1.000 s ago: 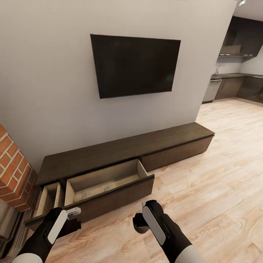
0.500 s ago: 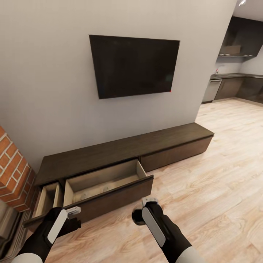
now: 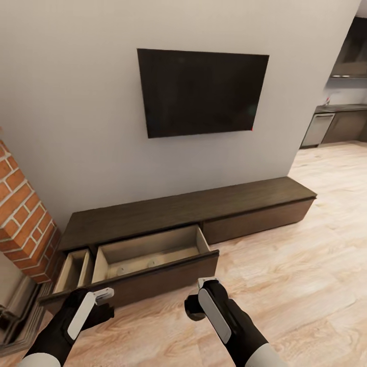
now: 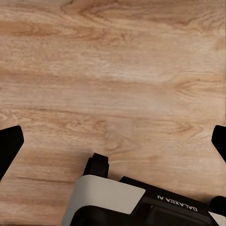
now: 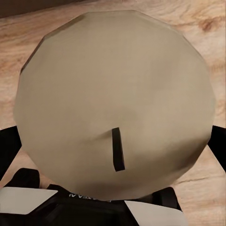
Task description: Place each of the two pumpkins and all three candles from the living room inside a cabinet in the living room (use any cabinet), then make sure every cabinet is closed, and position the cauldron so it is next to a table in the living room.
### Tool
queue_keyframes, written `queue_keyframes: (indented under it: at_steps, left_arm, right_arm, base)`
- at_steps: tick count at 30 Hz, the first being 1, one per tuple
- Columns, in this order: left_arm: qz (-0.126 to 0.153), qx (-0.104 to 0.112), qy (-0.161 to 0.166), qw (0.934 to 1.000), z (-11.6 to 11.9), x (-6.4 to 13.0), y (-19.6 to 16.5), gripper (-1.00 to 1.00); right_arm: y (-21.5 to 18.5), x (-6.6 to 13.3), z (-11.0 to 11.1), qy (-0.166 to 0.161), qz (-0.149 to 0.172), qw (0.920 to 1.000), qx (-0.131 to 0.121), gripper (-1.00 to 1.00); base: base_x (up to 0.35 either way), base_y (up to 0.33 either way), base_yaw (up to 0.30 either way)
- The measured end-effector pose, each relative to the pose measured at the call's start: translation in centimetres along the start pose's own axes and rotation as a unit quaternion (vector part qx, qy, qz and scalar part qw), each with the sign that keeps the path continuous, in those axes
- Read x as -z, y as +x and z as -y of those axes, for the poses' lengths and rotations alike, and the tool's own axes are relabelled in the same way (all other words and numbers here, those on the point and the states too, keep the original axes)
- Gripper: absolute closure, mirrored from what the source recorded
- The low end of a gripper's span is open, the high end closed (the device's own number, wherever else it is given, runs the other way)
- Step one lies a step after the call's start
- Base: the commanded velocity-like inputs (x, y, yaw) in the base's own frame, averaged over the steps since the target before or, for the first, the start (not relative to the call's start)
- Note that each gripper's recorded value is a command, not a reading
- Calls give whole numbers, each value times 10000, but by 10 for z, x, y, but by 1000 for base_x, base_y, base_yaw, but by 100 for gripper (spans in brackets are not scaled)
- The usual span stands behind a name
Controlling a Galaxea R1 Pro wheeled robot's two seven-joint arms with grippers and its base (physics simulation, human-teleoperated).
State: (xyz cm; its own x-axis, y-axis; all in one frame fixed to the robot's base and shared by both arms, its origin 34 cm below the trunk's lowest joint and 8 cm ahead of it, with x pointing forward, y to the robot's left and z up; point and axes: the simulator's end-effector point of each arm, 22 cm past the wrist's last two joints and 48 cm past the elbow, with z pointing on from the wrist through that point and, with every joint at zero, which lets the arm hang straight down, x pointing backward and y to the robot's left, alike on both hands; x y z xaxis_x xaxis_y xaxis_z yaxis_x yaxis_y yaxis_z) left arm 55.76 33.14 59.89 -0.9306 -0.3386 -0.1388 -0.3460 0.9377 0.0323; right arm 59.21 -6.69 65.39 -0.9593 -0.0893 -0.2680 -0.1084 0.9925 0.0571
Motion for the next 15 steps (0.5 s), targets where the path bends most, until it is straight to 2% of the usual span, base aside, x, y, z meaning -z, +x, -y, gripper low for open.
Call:
queue_keyframes:
  at_steps: [5,15]
  left_arm:
    - [-8,-3,0,10000,0,3,0,-100]
    - [-64,-54,20,10000,1,23,-2,-100]
  right_arm:
    - [-1,3,0,1,5,10000,0,100]
    - [-5,18,-1,16,7,10000,18,100]
  base:
    - [2,-7,212]
    - [0,0,15]
